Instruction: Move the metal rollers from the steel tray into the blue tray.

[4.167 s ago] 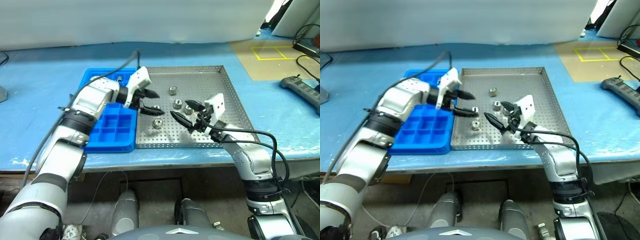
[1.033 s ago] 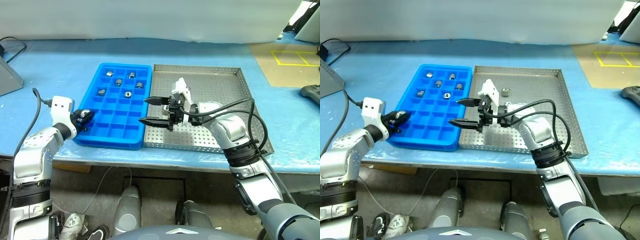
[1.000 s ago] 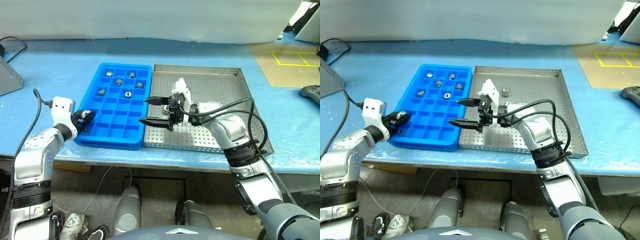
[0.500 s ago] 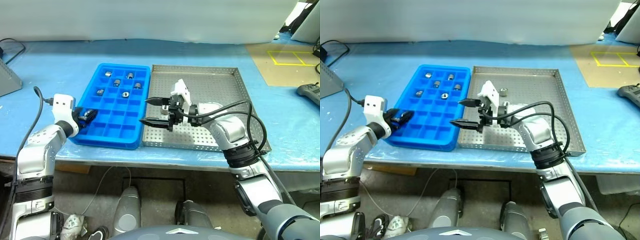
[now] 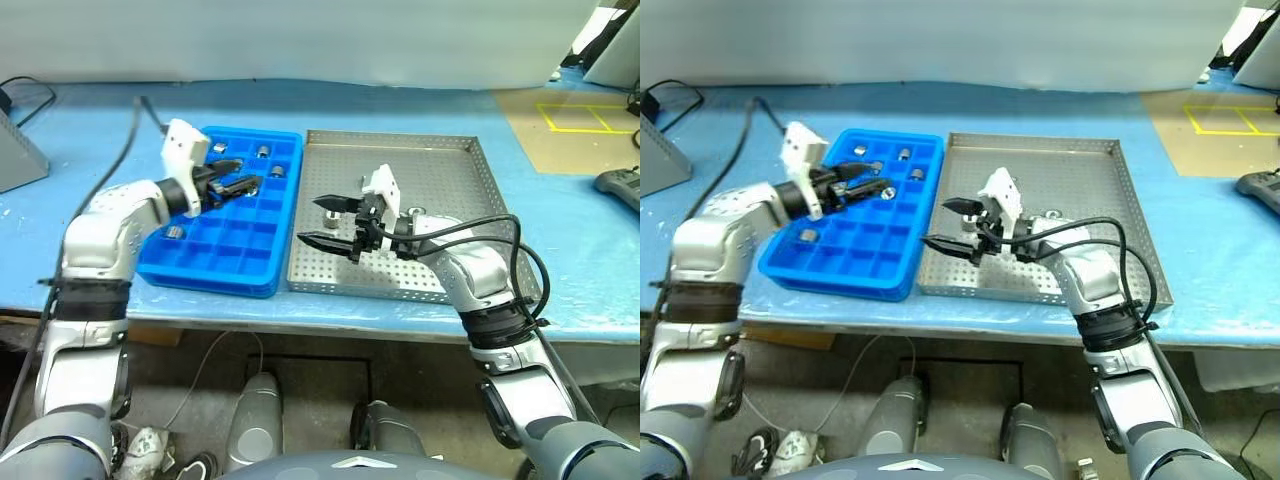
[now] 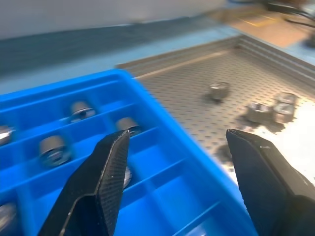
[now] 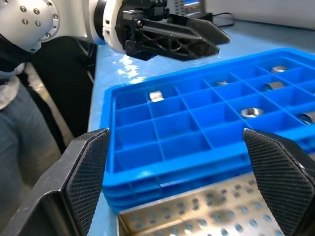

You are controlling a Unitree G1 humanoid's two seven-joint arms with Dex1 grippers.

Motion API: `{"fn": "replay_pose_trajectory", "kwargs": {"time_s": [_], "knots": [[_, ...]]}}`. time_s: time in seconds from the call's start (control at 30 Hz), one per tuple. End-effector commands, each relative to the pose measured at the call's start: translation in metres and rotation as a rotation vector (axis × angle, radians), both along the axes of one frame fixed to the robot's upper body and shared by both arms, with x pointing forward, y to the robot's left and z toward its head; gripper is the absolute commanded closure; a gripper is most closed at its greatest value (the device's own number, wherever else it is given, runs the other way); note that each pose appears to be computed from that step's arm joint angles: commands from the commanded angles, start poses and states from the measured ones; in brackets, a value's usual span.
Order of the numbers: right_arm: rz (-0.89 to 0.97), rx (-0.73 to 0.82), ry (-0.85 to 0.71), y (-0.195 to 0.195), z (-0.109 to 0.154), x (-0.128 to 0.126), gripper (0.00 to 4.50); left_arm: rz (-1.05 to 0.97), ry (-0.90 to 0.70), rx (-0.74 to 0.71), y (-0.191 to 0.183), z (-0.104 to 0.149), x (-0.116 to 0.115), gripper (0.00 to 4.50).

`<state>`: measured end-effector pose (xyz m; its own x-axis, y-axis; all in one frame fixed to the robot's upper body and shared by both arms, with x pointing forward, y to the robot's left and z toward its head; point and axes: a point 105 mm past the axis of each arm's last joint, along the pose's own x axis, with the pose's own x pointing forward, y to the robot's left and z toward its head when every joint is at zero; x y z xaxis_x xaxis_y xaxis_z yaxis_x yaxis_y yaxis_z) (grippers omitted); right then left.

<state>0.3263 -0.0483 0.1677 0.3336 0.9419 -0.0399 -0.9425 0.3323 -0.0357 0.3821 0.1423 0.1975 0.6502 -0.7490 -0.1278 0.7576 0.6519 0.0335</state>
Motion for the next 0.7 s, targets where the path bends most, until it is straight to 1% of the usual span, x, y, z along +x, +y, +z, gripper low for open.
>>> {"fn": "replay_pose_trajectory", "kwargs": {"time_s": [0.03, 0.13, 0.23, 0.4, 0.5, 0.57, 0.6, 0.67, 0.7], "knots": [[-0.059, 0.026, -0.056, -0.011, 0.012, -0.003, 0.0, -0.135, 0.02, 0.058, -0.032, -0.01, 0.009, 1.19], [-0.125, 0.026, -0.046, -0.021, 0.006, -0.008, 0.0, -0.274, 0.07, 0.129, -0.057, -0.032, 0.012, 1.19], [-0.179, 0.035, -0.041, -0.027, 0.004, -0.013, 0.0, -0.305, 0.096, 0.182, -0.072, -0.047, 0.02, 1.19], [-0.25, 0.054, -0.031, -0.035, -0.002, -0.019, 0.0, -0.21, 0.12, 0.228, -0.085, -0.056, 0.042, 1.19], [-0.288, 0.056, -0.021, -0.044, -0.014, -0.022, 0.0, -0.13, 0.132, 0.268, -0.088, -0.06, 0.052, 1.19], [-0.304, 0.059, -0.012, -0.053, -0.023, -0.023, 0.0, -0.117, 0.155, 0.298, -0.09, -0.067, 0.053, 1.19], [-0.313, 0.057, -0.005, -0.063, -0.031, -0.024, 0.0, -0.121, 0.188, 0.329, -0.091, -0.076, 0.05, 1.19], [-0.321, 0.054, -0.002, -0.073, -0.039, -0.027, 0.0, -0.127, 0.223, 0.363, -0.09, -0.085, 0.047, 1.19], [-0.334, 0.049, -0.001, -0.086, -0.046, -0.026, 0.0, -0.124, 0.243, 0.379, -0.09, -0.09, 0.046, 1.19]]}}
